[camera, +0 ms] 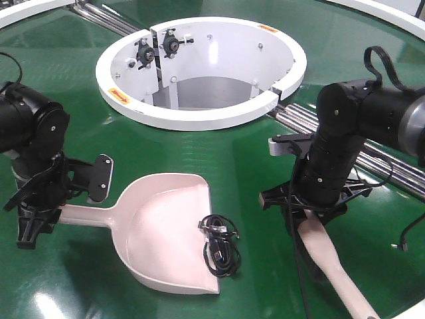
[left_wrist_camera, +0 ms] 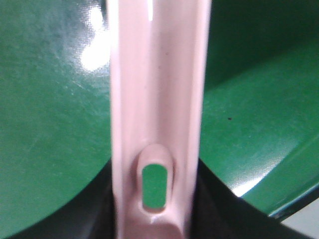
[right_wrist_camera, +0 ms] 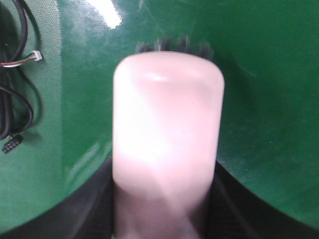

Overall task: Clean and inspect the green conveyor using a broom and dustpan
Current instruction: 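Slide the held dustpan with the left gripper under the black cable, then sweep the black cable into the dustpan with the brush in the right gripper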

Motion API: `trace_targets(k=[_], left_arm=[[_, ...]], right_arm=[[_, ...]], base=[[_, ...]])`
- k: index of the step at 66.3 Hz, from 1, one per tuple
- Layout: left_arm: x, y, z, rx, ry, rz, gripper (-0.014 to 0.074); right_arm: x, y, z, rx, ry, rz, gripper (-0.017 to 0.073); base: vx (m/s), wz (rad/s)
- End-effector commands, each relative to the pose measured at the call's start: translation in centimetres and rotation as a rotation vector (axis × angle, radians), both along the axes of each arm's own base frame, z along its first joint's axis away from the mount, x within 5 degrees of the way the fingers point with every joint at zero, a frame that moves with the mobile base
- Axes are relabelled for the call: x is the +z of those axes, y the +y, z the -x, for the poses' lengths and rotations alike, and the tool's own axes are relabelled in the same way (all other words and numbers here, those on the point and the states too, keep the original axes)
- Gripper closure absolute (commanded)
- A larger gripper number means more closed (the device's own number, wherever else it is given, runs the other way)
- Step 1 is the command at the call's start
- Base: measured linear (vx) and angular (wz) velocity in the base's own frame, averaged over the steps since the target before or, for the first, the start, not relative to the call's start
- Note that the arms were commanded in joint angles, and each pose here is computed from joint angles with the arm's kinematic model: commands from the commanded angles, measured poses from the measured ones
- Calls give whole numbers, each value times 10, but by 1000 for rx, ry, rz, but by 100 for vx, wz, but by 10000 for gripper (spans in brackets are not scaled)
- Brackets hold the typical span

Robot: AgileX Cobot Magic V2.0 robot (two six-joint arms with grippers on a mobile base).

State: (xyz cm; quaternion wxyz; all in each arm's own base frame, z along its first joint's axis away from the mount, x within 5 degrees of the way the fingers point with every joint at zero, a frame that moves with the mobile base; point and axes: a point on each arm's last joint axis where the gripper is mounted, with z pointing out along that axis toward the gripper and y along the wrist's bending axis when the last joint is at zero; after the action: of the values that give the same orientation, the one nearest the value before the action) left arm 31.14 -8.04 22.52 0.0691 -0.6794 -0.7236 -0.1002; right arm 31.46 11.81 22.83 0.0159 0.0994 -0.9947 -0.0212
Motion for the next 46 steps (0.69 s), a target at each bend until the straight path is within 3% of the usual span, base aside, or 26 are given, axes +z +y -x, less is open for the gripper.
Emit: trace_targets(k=[1, 46], left_arm=[[17, -7, 2, -20, -44, 46, 617], [17, -7, 2, -20, -43, 45, 617]], right_arm=[[24, -1, 3, 6, -64, -21, 568], [24, -1, 3, 6, -64, -21, 568]], base=[[0, 0], [0, 0]])
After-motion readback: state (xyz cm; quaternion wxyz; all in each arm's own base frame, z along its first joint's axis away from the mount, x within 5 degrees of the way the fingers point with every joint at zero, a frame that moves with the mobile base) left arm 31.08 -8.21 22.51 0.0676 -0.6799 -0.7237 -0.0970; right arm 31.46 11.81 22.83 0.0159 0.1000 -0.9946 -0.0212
